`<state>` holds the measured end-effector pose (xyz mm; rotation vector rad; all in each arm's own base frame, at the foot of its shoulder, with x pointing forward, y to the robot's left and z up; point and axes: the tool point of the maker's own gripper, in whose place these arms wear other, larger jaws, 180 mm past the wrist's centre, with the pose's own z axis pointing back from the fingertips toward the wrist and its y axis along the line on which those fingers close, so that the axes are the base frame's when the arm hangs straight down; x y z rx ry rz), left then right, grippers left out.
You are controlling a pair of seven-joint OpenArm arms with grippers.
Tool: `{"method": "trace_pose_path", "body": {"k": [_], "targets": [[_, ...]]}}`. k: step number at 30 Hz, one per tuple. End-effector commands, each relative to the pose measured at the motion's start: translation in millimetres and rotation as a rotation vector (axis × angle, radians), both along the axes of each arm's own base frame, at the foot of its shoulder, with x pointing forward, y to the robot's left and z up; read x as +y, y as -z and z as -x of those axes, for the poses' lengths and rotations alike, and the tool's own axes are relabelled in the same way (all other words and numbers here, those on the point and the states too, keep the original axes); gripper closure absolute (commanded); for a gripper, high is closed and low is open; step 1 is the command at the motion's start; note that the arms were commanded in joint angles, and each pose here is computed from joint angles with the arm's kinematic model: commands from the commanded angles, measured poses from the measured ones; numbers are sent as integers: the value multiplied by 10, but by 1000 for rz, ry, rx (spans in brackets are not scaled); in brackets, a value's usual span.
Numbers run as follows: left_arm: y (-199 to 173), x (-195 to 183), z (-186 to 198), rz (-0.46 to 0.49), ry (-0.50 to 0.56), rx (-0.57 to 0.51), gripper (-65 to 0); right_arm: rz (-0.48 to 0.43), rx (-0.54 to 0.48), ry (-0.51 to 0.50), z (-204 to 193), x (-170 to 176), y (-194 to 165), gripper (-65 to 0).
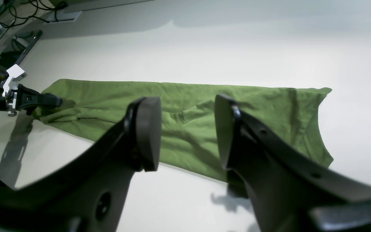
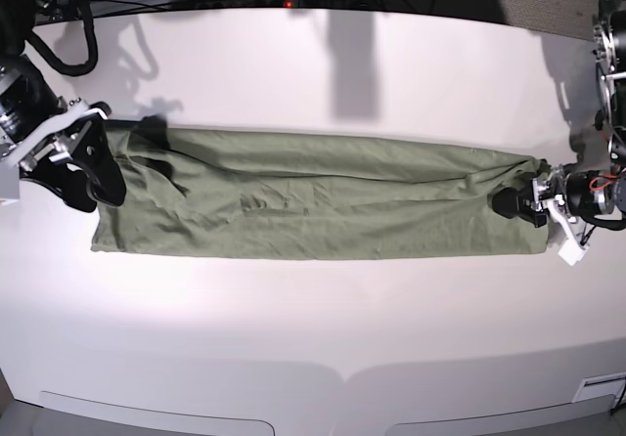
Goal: Fold the T-shirt properly
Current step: 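Grasp both ends of the folded strip with both grippers, then fold the strip end with the left gripper toward the right gripper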
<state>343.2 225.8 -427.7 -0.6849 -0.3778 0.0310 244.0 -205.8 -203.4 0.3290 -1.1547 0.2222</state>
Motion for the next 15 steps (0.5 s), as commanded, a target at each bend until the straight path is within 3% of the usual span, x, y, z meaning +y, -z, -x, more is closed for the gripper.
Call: {"method": "trace_pose_path", "body": {"k": [1,3,4,6,9,15], "targets": [[-48,115,-55,-33,-14,-13,-444,-2,-51,-21,-12,37,-136,-261],[-54,117,-70,-32,-18,-19,-369,-2,-51,-21,-12,38,-135,-261],[-54,117,-70,-32,-18,-19,-282,-1,-49,-21,-11,38,-132,-261],[-62,117,-79,-31,-19,-22,-9,-1,-49,-21,-10,38,-131,-261],[-141,96,-169,-1,-43,-58,0,-1,-48,-21,-10,37,-129,-261],[-493,-140,-280,175,-34,-122,0,0,-45,-21,-8,37,-124,-261]]}}
